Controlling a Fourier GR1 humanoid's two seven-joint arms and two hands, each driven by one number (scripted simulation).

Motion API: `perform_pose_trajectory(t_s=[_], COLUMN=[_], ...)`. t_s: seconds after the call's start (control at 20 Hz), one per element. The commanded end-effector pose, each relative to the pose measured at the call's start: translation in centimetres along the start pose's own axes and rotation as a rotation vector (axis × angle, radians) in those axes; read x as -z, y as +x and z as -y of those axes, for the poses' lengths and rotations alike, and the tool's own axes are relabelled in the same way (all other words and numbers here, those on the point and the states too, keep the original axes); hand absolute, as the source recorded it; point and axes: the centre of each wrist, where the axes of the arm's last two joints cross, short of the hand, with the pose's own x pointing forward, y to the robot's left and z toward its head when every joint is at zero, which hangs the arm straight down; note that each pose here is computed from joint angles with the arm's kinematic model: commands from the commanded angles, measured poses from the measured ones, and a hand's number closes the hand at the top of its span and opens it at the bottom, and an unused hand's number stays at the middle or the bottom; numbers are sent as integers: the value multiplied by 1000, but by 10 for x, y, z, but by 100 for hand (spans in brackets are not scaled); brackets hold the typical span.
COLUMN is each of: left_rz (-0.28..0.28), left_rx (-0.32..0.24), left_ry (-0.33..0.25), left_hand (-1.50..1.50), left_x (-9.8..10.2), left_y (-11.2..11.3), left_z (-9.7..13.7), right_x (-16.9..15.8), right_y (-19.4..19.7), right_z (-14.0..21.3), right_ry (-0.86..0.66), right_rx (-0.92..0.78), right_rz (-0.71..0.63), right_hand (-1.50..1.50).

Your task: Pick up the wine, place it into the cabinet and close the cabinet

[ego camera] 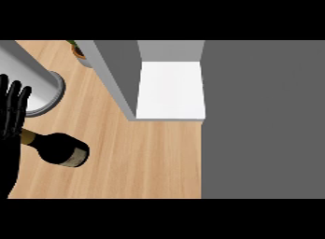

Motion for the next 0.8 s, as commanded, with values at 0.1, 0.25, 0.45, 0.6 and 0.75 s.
perform_pose_trajectory(t_s=[0.1,0.25,0.45,0.6,0.75], left_rz=[-8,20,-158,-167,-156], left_rx=[-79,-143,-376,-393,-387], left_ry=[-38,-50,6,-9,-34], left_hand=[-150,-150,-150,-150,-150], left_x=[-22,-30,-26,-43,-52], left_y=[-6,-1,-9,25,42], left_z=[-47,-93,-77,-93,-82], right_x=[-22,-39,-34,-35,-23], right_y=[20,19,39,67,92], right_z=[-6,0,-7,-6,-2], right_ry=[25,15,223,229,212], right_rx=[15,35,137,148,130], right_rz=[-49,-44,-105,-95,-94], right_hand=[-150,-150,-150,-150,-150])
